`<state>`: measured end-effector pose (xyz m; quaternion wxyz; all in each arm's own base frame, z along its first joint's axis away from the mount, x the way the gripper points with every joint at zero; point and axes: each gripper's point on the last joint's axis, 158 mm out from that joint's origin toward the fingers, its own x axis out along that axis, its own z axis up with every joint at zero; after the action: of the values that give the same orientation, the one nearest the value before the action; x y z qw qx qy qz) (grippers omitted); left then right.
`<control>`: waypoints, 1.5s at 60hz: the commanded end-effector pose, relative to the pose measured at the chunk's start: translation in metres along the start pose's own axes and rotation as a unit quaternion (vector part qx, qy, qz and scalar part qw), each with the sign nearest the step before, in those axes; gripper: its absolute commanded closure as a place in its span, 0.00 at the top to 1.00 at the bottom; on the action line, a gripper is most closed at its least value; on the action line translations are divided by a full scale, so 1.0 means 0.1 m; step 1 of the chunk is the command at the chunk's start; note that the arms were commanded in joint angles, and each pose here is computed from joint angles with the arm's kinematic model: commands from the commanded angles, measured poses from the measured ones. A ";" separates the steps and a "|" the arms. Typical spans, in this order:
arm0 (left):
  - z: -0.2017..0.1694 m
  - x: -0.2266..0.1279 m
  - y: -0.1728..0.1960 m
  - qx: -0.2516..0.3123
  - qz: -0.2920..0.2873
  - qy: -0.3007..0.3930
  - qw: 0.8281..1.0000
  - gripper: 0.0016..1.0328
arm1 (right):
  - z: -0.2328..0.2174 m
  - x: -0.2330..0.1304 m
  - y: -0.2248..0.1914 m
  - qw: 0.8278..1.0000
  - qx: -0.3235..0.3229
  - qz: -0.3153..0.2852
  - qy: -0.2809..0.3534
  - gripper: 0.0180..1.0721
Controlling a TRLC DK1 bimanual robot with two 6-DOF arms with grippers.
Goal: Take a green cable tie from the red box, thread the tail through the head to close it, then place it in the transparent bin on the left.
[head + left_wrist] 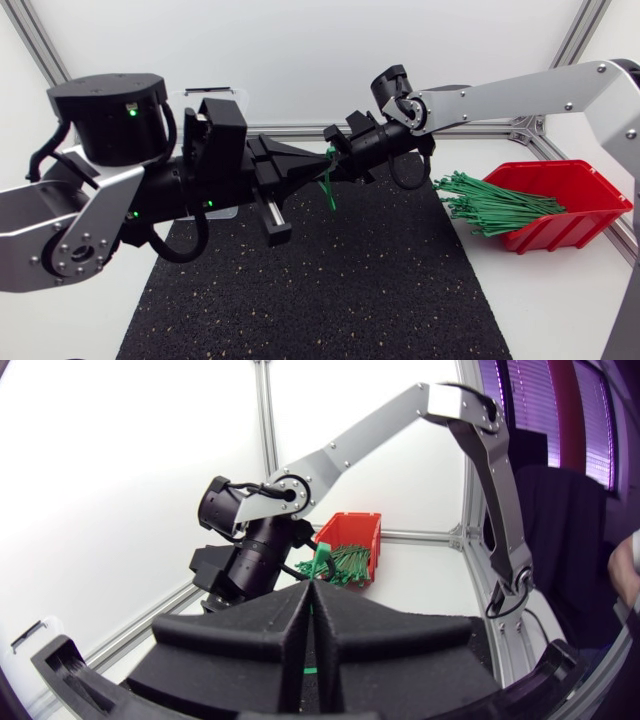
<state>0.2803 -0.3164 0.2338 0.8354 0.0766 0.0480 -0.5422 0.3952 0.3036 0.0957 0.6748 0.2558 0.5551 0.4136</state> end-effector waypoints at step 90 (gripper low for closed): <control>-0.39 0.04 -0.39 -0.204 -0.288 0.067 0.933 0.03 | -0.55 -0.73 0.27 0.797 -0.556 -0.116 -0.204 0.06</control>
<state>0.2473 -0.3244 0.1916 0.6442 -0.0842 0.2392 -0.7216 0.3311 0.2586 0.1470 0.8412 -0.1244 0.1228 0.5117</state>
